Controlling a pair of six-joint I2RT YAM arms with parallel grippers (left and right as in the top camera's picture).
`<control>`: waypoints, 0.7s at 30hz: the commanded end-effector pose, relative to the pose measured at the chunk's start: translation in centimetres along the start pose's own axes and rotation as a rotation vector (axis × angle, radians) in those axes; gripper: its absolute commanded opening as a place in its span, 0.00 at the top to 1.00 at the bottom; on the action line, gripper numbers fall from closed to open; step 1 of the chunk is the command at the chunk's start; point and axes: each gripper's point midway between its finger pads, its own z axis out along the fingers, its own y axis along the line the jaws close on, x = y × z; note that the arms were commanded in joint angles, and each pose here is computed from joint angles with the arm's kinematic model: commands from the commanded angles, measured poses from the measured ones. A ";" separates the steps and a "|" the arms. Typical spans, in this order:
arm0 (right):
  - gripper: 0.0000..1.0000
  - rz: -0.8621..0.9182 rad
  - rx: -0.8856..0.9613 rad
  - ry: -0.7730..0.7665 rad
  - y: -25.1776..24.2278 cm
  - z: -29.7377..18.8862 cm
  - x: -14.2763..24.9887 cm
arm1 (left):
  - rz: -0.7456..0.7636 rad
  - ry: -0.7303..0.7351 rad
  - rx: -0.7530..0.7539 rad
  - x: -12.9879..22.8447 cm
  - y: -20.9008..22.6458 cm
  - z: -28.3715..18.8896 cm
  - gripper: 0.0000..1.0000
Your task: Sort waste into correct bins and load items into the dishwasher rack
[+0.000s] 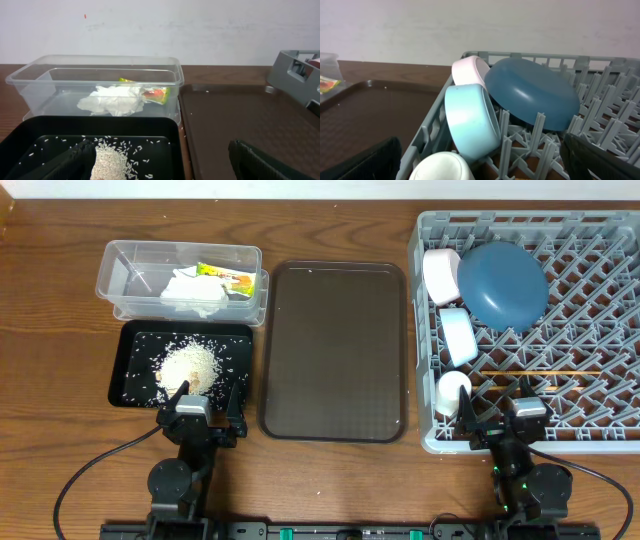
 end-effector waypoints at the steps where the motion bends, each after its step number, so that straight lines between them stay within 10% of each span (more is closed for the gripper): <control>1: 0.01 -0.016 -0.010 -0.003 0.2 0.0 0.0 | 0.016 0.047 0.002 1.5 0.1 0.0 0.12; 21: 0.01 -0.016 -0.010 -0.003 0.2 0.0 0.0 | 0.015 0.047 0.002 1.5 0.1 0.0 0.12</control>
